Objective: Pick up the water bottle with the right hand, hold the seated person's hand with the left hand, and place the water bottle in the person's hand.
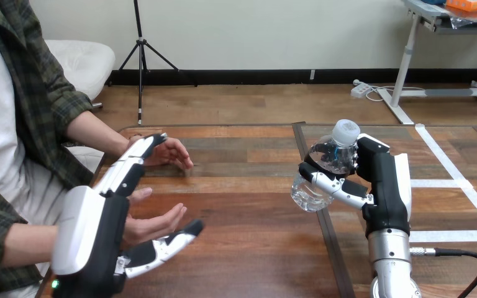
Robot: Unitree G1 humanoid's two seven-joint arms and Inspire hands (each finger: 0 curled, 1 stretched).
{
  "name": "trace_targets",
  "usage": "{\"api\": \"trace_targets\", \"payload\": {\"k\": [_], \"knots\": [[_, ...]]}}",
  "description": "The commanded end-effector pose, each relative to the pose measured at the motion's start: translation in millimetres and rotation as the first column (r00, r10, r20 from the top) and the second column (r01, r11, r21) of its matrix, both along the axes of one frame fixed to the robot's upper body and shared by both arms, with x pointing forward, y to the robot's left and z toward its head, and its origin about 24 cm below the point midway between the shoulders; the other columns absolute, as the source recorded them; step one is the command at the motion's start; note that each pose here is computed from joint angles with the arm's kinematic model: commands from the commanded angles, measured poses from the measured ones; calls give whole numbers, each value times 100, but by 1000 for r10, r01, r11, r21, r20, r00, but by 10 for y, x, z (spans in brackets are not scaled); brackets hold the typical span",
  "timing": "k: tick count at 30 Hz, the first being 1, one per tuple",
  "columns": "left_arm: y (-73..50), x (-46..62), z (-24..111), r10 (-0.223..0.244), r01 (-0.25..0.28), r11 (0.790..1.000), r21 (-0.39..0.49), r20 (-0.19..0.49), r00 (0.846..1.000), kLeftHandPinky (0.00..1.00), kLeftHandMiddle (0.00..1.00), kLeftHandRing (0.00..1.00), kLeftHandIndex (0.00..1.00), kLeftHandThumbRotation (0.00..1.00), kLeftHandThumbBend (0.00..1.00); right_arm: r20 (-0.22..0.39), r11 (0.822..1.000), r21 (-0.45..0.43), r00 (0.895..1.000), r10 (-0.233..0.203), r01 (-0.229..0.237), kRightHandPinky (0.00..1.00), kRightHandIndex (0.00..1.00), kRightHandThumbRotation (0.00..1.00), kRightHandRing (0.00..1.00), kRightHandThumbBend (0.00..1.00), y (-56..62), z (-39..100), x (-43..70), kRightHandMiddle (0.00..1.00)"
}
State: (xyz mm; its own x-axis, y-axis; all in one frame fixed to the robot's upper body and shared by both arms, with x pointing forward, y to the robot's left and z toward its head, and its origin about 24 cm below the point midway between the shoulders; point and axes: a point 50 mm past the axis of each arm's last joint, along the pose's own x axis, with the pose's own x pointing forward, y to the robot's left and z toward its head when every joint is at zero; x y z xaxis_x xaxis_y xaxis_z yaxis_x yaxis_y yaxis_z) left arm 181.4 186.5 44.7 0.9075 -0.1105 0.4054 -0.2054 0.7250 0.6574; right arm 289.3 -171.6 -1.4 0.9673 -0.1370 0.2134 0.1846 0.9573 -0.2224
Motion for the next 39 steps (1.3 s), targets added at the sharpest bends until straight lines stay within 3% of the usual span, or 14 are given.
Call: {"api": "trace_targets", "payload": {"k": [1, 6, 13, 17, 23, 28, 39], "knots": [[99, 57, 162, 79, -85, 991, 100, 66, 995, 69, 89, 84, 87, 1, 84, 137, 1000, 8, 990, 29, -30, 33, 48, 0, 38, 74, 69, 297, 149, 45], [175, 66, 172, 139, -144, 967, 211, 40, 990, 68, 90, 84, 88, 1, 87, 137, 999, 1, 990, 34, -34, 33, 48, 0, 38, 74, 80, 298, 146, 45], [270, 88, 176, 181, -174, 926, 336, 10, 983, 71, 89, 84, 87, 1, 90, 136, 999, 1, 990, 38, -38, 33, 48, 0, 38, 74, 89, 297, 141, 44], [355, 108, 170, 218, -187, 880, 436, -22, 976, 73, 88, 84, 86, 2, 92, 136, 999, 6, 990, 40, -41, 33, 48, 0, 38, 74, 96, 296, 136, 44], [434, 138, 161, 260, -202, 837, 509, -44, 965, 74, 85, 82, 83, 3, 96, 134, 998, 21, 990, 48, -51, 33, 48, 0, 38, 74, 105, 292, 129, 45], [481, 165, 140, 287, -201, 802, 562, -68, 956, 73, 82, 80, 80, 4, 99, 134, 998, 26, 989, 55, -59, 33, 48, 0, 38, 73, 108, 289, 124, 45], [561, 233, 99, 369, -174, 721, 671, -160, 915, 73, 82, 79, 79, 4, 100, 131, 997, 44, 989, 62, -68, 33, 47, 0, 38, 73, 117, 282, 120, 44]]}}
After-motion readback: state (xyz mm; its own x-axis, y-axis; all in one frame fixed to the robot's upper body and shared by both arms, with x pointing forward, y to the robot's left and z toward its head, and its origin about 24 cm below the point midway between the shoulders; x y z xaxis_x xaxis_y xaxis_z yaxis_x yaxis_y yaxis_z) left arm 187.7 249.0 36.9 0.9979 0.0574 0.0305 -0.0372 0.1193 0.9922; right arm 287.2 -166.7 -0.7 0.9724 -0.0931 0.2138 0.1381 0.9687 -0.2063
